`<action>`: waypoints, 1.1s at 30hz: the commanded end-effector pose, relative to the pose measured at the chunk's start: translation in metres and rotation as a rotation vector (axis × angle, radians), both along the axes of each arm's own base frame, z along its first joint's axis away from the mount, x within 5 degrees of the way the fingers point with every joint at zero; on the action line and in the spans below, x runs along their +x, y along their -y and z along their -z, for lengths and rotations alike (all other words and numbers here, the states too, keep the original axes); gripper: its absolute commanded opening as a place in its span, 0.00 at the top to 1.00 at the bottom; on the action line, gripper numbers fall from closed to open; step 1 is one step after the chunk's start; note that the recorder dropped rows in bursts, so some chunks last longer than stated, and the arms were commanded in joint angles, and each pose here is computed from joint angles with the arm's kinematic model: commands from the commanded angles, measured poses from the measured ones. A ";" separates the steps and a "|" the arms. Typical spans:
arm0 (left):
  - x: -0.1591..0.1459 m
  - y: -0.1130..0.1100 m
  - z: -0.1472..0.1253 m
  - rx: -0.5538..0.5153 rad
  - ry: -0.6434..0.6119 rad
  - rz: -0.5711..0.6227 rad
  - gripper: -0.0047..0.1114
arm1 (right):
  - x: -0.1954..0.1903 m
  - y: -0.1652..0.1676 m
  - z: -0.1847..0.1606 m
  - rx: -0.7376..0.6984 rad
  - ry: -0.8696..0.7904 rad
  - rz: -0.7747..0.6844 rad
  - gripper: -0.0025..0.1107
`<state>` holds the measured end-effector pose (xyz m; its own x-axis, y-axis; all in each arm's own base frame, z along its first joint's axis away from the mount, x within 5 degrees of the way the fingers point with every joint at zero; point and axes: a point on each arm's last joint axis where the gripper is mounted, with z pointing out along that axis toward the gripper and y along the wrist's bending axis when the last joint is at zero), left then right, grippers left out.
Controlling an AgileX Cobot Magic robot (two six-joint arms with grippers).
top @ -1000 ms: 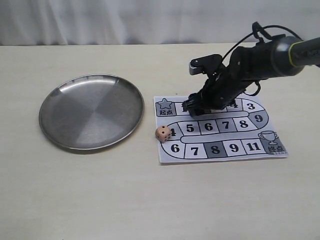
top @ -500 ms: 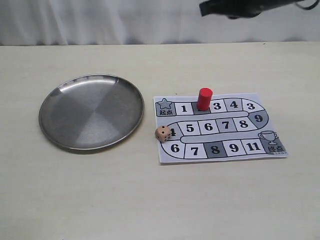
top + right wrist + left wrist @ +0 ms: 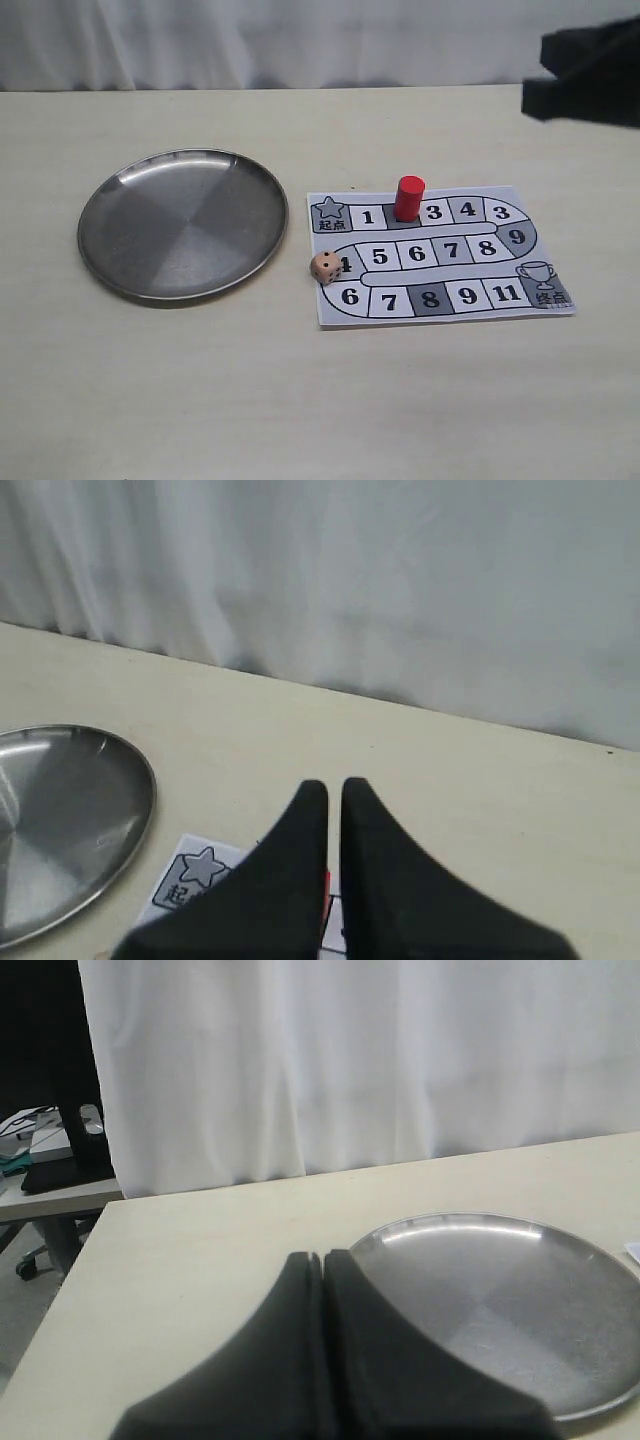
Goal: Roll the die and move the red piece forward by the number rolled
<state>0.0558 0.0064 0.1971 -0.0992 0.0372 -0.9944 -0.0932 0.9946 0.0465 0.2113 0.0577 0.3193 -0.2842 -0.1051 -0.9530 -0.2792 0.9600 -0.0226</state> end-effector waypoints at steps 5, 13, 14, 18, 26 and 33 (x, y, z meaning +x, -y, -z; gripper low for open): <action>0.000 0.000 0.000 0.000 0.010 -0.002 0.96 | -0.079 0.026 0.056 0.175 0.099 0.091 0.94; 0.000 0.000 0.000 0.000 0.010 -0.002 0.96 | -0.117 0.037 0.105 0.165 0.120 0.094 0.94; 0.000 0.000 0.000 0.000 0.010 -0.002 0.96 | -0.120 0.038 0.109 0.167 0.131 0.097 0.94; 0.000 0.000 0.000 0.000 0.010 -0.002 0.96 | -0.128 0.041 0.117 0.177 0.166 0.099 0.94; 0.000 0.000 0.000 0.000 0.010 -0.002 0.96 | -0.133 0.038 0.114 0.108 0.221 0.041 0.94; 0.000 0.000 0.000 0.000 0.010 -0.002 0.96 | -0.135 0.038 0.113 0.152 0.223 0.043 0.94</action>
<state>0.0558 0.0064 0.1971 -0.0992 0.0372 -0.9944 -0.0932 0.9946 0.0465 0.0774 0.0194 0.2081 -0.0629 0.0545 -0.9965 -0.2412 0.9681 0.0682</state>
